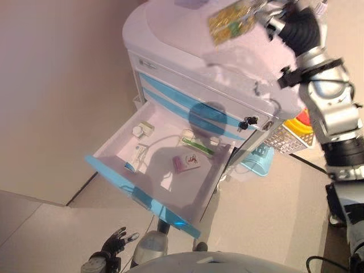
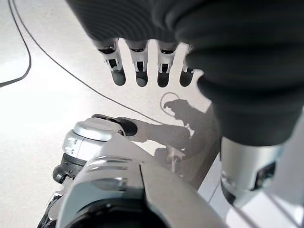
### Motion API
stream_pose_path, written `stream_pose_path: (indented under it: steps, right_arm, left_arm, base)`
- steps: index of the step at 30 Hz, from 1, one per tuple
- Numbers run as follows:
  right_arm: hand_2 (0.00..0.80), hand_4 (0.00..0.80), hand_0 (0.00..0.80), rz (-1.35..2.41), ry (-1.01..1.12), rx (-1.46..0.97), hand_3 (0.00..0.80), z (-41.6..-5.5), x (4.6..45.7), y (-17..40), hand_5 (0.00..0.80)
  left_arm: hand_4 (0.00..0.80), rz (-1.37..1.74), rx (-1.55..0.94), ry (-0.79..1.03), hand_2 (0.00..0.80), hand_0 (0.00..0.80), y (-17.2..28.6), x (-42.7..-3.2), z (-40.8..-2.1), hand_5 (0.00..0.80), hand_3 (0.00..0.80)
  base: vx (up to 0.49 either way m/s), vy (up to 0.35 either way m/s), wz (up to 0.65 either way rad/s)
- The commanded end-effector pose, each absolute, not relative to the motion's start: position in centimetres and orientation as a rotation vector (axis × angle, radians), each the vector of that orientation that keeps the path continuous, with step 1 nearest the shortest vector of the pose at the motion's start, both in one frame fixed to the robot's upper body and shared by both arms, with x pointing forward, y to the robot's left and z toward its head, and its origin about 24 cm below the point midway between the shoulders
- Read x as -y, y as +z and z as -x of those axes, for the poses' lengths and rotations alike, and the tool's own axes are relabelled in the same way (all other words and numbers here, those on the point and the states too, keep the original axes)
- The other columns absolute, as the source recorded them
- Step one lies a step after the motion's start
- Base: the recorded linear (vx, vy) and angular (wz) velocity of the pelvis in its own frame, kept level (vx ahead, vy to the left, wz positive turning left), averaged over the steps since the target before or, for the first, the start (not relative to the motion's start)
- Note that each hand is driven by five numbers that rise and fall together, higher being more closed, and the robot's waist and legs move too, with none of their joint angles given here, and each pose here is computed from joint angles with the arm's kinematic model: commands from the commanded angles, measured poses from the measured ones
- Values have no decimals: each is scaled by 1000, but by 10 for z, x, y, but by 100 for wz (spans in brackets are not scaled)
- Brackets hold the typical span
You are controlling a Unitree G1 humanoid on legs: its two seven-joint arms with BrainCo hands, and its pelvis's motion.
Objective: Open the drawer and pick up the medicine
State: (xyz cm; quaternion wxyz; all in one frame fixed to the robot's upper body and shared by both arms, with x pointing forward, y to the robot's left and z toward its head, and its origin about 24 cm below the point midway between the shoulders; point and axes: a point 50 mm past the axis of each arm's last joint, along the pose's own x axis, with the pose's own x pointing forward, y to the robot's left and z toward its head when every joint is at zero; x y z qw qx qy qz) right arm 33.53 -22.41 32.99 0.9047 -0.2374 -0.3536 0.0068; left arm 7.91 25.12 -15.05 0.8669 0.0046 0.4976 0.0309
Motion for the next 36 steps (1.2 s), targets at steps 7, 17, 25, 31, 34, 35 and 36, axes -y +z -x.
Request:
stream_pose_path:
  steps: [7, 17, 25, 31, 34, 35, 36]
  right_arm:
    - [800, 800, 800, 672, -374, 664, 800, -337, 288, 388, 800]
    - [800, 800, 800, 1055, -409, 466, 800, -341, 305, 392, 800]
    - [800, 800, 800, 1303, -309, 271, 800, -344, 311, 388, 800]
    - [800, 800, 800, 1405, -223, 180, 800, -348, 313, 377, 800]
    - [800, 800, 800, 1444, -187, 153, 800, -348, 313, 372, 800]
    - [800, 800, 800, 1450, -178, 145, 800, -349, 313, 371, 800]
    - [800, 800, 800, 1461, -164, 134, 800, -349, 313, 370, 800]
  left_arm:
    - [0, -105, -1072, 62, 0, 0, -143, -276, -81, 0, 0]
    - [0, -104, -1067, 60, 0, 0, -140, -278, -82, 0, 0]
    - [0, -109, -1055, 62, 0, 0, -137, -282, -84, 0, 0]
    - [0, -110, -1053, 58, 0, 0, -137, -283, -83, 0, 0]
    - [0, -111, -1050, 56, 0, 0, -136, -284, -83, 0, 0]
    - [0, -111, -1050, 55, 0, 0, -136, -283, -82, 0, 0]
    - [0, -112, -1049, 54, 0, 0, -136, -284, -82, 0, 0]
  base:
    - [0, -1, 10]
    - [3, 5, 6]
    - [0, -5, 7]
    - [0, 0, 0]
    - [0, 0, 0]
    - [0, 0, 0]
    - [0, 0, 0]
